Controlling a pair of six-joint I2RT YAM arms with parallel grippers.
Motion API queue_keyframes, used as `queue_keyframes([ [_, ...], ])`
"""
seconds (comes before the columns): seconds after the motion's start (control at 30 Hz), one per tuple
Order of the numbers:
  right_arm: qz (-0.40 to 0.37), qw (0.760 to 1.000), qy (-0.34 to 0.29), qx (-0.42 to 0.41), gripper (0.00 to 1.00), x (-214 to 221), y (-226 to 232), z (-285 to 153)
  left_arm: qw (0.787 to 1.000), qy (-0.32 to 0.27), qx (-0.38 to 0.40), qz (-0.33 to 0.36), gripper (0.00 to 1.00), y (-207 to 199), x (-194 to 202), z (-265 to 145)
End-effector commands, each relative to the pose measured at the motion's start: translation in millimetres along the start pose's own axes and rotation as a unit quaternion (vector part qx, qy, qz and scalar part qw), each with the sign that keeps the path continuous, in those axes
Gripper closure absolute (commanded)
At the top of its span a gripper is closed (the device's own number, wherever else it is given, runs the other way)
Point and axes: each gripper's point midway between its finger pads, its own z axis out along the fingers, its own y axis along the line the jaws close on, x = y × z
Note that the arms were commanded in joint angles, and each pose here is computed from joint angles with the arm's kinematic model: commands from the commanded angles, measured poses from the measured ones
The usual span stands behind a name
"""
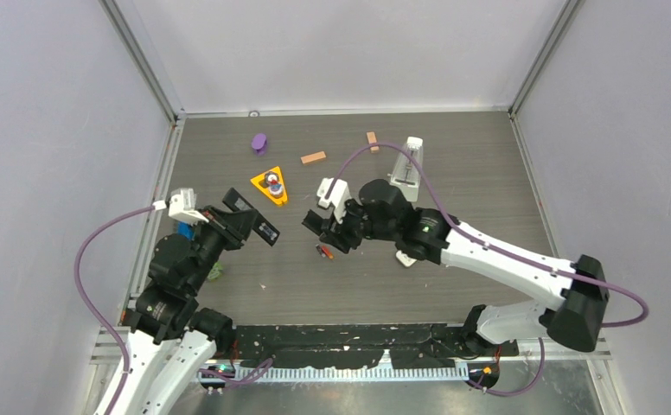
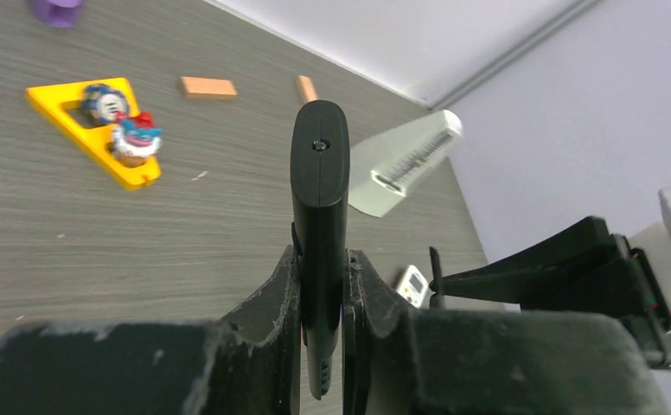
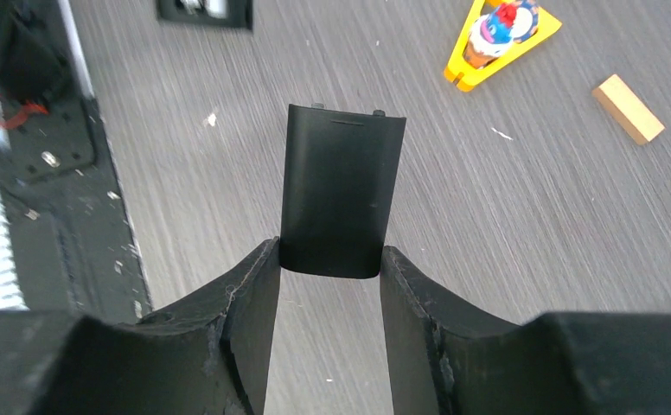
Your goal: Load the batteries into the remote control
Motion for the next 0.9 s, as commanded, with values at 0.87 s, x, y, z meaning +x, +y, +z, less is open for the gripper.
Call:
queue_keyframes([
  [0.87, 0.117, 0.992, -0.011, 0.046, 0.95, -61, 52, -14, 0.976, 0.076, 0.168, -0.116, 1.0, -59, 32, 11],
])
